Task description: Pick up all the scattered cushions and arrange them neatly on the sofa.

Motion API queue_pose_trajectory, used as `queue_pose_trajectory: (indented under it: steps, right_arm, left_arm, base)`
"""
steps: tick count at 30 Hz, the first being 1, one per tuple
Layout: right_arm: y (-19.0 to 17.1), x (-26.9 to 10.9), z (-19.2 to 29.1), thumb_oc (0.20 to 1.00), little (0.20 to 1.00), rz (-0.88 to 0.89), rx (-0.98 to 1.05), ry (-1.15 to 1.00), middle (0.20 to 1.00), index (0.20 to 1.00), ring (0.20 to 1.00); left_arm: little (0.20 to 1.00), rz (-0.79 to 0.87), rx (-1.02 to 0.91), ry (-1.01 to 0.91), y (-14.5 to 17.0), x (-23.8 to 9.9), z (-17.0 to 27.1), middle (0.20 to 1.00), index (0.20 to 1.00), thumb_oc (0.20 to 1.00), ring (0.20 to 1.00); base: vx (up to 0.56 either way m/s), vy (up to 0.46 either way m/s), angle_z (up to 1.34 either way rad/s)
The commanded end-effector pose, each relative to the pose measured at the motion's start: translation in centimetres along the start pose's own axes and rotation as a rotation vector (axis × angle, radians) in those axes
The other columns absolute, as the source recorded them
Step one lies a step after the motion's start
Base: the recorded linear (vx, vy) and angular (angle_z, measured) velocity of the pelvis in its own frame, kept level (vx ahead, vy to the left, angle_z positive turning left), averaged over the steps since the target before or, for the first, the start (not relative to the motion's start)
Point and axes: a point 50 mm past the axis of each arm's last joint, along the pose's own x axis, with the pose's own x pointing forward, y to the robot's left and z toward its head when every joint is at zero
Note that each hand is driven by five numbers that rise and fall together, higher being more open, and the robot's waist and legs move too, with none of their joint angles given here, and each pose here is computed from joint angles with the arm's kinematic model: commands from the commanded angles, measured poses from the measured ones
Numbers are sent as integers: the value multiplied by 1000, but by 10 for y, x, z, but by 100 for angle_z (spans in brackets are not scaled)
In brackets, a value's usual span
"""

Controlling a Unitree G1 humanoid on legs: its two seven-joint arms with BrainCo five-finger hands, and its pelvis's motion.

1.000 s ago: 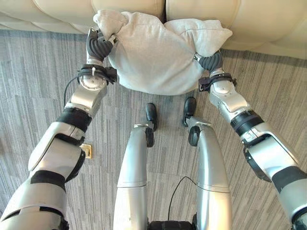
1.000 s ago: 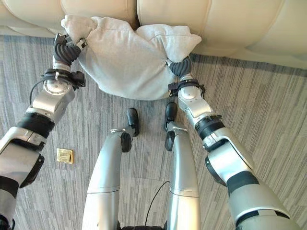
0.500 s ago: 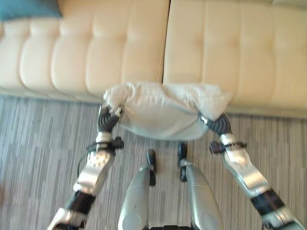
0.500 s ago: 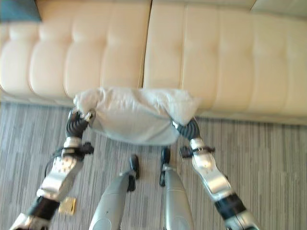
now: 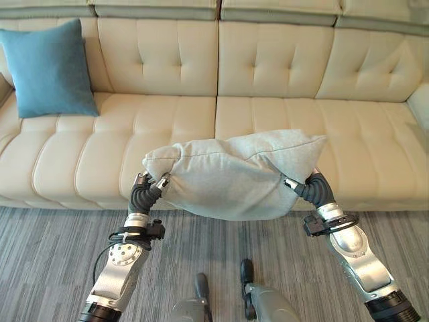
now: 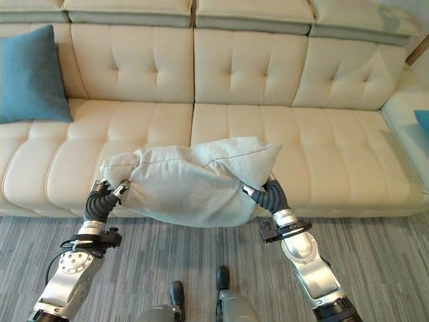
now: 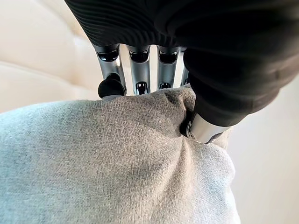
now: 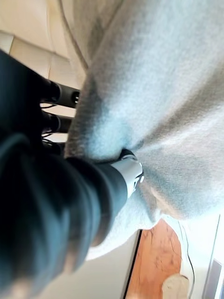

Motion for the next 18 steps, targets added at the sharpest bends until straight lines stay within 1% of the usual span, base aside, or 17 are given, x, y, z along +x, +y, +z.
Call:
queue_pose_trajectory:
  steps: [1,7,12,16,18]
  right_arm:
    - [23,14,55,200,200,116,86,-319,200,200,200]
    - [24,6,41,200,200,106,110,-248,200,200,200]
    - [17,5,41,200,200,96,114,-251,200,200,200]
    - [14,4,35,200,200,98,105,-214,200,200,200]
    - [9,-4,32,200,200,96,94,-195,200,200,200]
  left_arm:
    - [200,-128,26,-165,-18,3,30,200,200,200,200]
    - [200,-149,85,-154,-19,4,28,200,200,200,200]
    - [200,-148,77,-155,-18,2,27,200,200,200,200]
    - [200,-153,56,-153,-25,5,24,200,200,200,200]
    - [200,-185,10,-142,-33,2,21,200,200,200,200]
  base:
    - [84,139,-6]
    - [124,114,-18]
    - [297,-9,3]
    - [568,-108,16]
    - [473,-185,54]
